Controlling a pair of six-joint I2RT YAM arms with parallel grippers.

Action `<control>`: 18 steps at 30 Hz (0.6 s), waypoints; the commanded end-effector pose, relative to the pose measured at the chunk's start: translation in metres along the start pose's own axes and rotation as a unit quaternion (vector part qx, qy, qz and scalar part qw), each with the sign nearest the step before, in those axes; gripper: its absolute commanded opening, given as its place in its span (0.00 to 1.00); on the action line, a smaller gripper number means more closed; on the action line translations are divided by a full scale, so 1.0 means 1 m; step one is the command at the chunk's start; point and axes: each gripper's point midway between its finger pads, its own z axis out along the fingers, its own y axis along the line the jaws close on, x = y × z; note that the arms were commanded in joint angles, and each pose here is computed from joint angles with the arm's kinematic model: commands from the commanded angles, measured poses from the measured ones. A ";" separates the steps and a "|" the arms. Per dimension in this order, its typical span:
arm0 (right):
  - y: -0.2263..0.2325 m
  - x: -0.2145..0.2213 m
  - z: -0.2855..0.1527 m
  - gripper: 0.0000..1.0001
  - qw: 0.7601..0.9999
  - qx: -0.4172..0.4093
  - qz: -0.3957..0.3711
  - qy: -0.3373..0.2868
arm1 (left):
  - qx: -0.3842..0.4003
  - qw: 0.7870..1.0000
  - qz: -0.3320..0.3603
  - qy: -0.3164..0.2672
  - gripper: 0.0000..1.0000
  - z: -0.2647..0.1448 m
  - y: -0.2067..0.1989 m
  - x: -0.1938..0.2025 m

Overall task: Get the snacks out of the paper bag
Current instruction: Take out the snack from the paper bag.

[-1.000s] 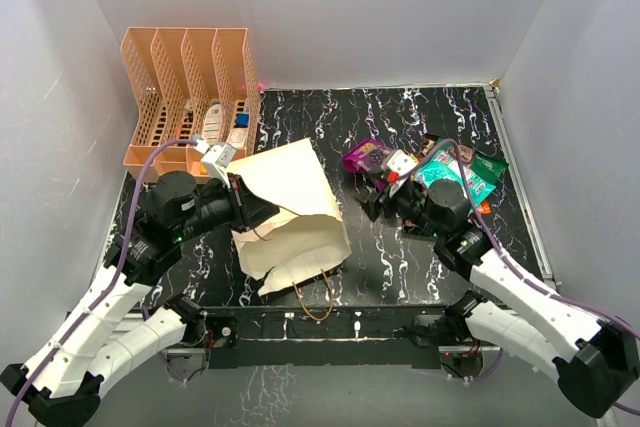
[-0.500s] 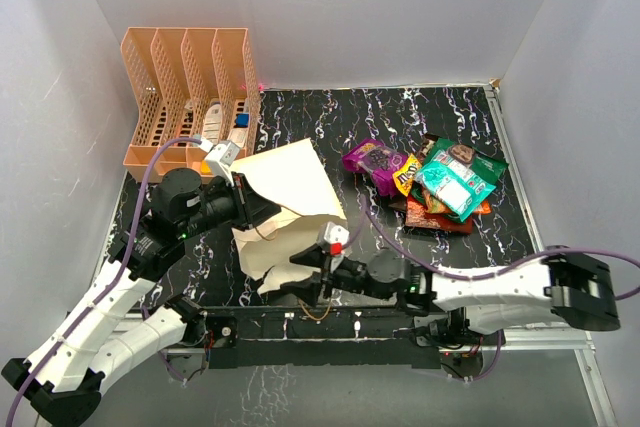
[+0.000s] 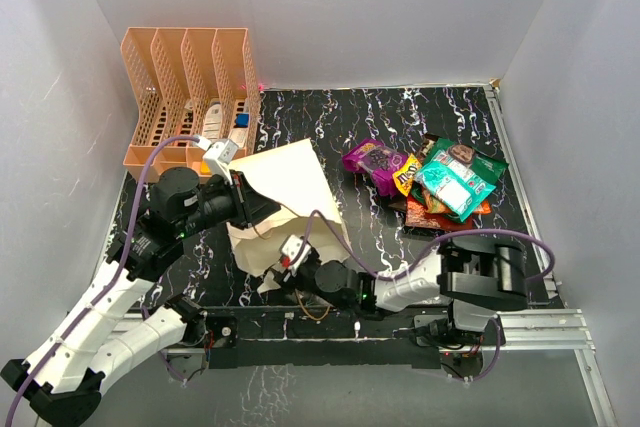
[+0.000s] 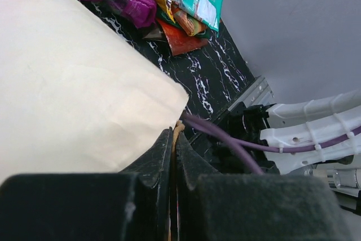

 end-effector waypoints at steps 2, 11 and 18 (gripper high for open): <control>-0.018 -0.044 0.009 0.52 0.972 0.027 -0.218 -0.085 | 0.029 0.999 0.011 -0.020 0.00 -0.010 -0.018 -0.012; 0.000 -0.026 0.016 0.50 0.892 -0.105 -0.434 -0.062 | 0.052 0.998 -0.005 -0.019 0.00 -0.011 -0.022 -0.005; -0.034 -0.019 0.042 0.52 0.858 -0.086 -0.505 -0.037 | 0.069 0.997 0.000 -0.019 0.00 -0.011 -0.031 -0.010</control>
